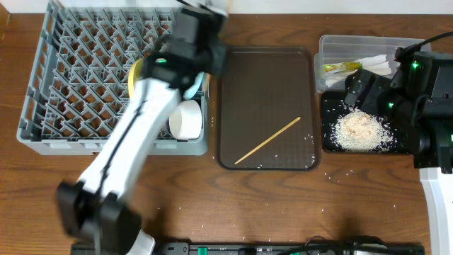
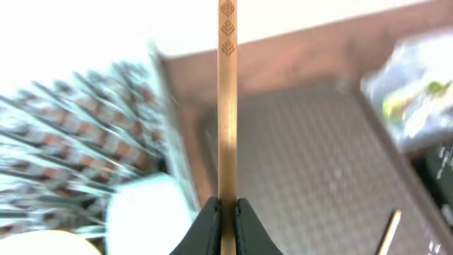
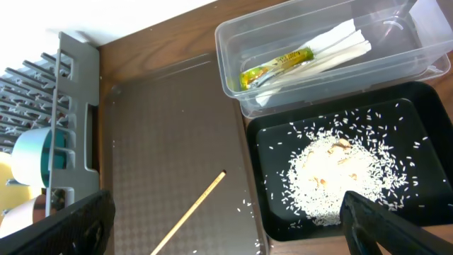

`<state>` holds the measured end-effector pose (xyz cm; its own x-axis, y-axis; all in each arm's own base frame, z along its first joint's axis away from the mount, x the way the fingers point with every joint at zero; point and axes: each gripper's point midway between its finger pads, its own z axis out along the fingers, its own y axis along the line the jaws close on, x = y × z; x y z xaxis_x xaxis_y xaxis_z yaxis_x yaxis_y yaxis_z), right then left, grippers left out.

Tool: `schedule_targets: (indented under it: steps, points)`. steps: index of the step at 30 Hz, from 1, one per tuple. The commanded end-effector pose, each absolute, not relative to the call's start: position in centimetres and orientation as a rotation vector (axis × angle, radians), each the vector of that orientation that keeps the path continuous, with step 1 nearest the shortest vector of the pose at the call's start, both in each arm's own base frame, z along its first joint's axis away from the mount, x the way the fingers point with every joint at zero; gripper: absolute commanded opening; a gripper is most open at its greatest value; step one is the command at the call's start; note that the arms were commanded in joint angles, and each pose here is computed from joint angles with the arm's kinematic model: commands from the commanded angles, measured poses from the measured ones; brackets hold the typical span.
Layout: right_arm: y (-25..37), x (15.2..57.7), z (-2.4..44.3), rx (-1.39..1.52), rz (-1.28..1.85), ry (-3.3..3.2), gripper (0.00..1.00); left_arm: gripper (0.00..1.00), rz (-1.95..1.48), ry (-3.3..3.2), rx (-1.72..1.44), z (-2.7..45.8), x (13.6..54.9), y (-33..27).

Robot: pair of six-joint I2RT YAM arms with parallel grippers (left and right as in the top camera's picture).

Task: Sort waste into correct bins and load items into the dishwasher
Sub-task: 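Carry the chopstick left and drop it into the dish rack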

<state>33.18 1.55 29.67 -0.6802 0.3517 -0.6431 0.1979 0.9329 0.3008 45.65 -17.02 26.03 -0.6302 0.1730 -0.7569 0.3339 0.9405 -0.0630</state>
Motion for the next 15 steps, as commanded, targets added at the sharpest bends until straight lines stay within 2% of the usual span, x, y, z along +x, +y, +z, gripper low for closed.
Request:
schedule_targets:
  steps: [1,8,15]
  points:
    - [1.1,33.3,30.1,0.413,0.255,2.322,0.99,0.08,-0.157,2.268,0.245,26.8,46.0,-13.6]
    - [1.1,33.3,30.1,0.413,0.255,2.322,0.99,0.08,0.17,2.327,0.034,23.6,48.4,-5.2]
    - [1.1,33.3,30.1,0.413,0.255,2.322,0.99,0.08,0.261,2.408,0.097,17.3,51.4,-2.9]
